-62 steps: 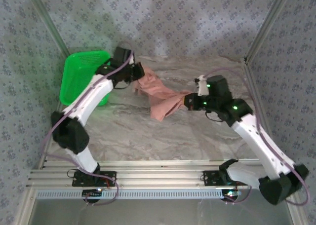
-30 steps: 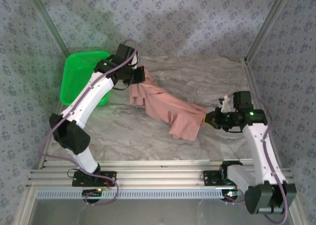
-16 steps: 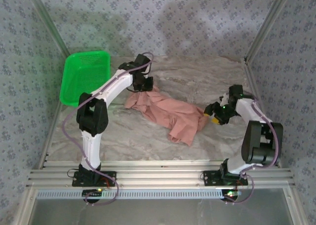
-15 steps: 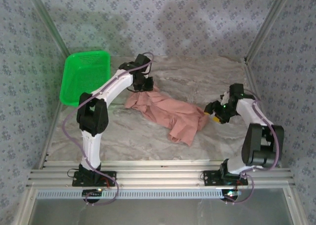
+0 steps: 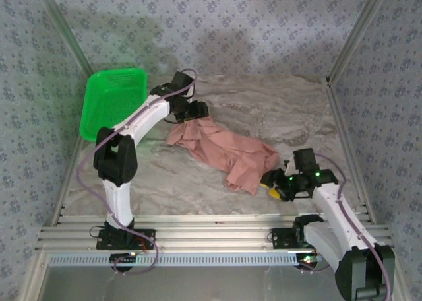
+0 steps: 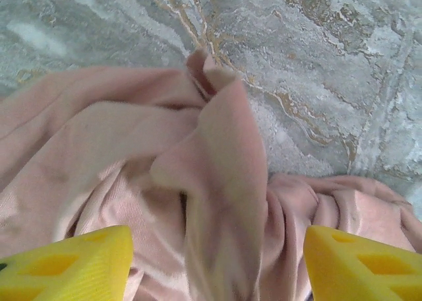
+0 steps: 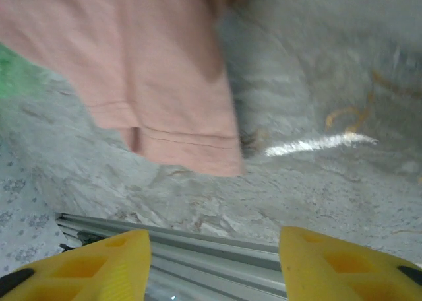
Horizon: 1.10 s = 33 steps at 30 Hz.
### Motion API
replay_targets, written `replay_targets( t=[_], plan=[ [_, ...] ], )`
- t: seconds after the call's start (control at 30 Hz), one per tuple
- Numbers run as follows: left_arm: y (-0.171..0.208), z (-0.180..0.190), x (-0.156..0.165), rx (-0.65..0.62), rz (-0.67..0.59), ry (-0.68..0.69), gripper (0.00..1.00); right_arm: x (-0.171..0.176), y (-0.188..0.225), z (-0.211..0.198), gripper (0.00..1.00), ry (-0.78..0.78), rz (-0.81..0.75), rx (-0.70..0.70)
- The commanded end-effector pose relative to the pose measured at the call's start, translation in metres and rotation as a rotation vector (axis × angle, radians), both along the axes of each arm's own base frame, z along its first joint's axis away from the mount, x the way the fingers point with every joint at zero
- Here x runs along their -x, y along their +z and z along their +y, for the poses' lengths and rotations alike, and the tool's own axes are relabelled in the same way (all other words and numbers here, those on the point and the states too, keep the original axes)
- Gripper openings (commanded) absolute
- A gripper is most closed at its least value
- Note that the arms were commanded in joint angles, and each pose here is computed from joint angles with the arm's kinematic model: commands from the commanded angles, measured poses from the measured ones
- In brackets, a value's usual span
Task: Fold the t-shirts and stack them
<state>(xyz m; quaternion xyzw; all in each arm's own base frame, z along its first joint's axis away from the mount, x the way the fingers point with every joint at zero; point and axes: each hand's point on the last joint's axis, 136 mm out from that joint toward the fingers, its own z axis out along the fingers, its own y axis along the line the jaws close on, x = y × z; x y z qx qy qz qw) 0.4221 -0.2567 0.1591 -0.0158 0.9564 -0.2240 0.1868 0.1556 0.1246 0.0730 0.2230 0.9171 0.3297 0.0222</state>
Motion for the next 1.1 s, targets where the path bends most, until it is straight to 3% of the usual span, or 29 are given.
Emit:
replay_targets(
  t=[0.0, 0.13, 0.37, 0.63, 0.8, 1.07],
  plan=[
    [0.062, -0.006, 0.012, 0.145, -0.126, -0.015, 0.75, -0.014, -0.007, 0.018, 0.53, -0.040, -0.014, -0.072],
    [0.078, 0.003, 0.034, 0.177, -0.156, -0.016, 0.76, -0.019, -0.022, 0.023, 0.47, -0.051, -0.011, -0.050],
    [0.067, 0.046, 0.069, 0.151, -0.144, 0.052, 0.76, -0.022, -0.041, 0.025, 0.37, -0.038, 0.024, -0.016],
    [0.046, 0.079, 0.095, 0.093, -0.122, 0.083, 0.75, -0.037, -0.035, 0.011, 0.04, 0.041, 0.042, 0.119],
    [0.038, 0.088, 0.105, 0.061, -0.116, 0.085, 0.75, -0.023, -0.012, -0.017, 0.00, 0.165, 0.079, 0.288],
    [0.029, 0.087, 0.109, 0.058, -0.098, 0.077, 0.75, -0.028, 0.017, -0.058, 0.00, 0.183, 0.074, 0.476]
  ],
)
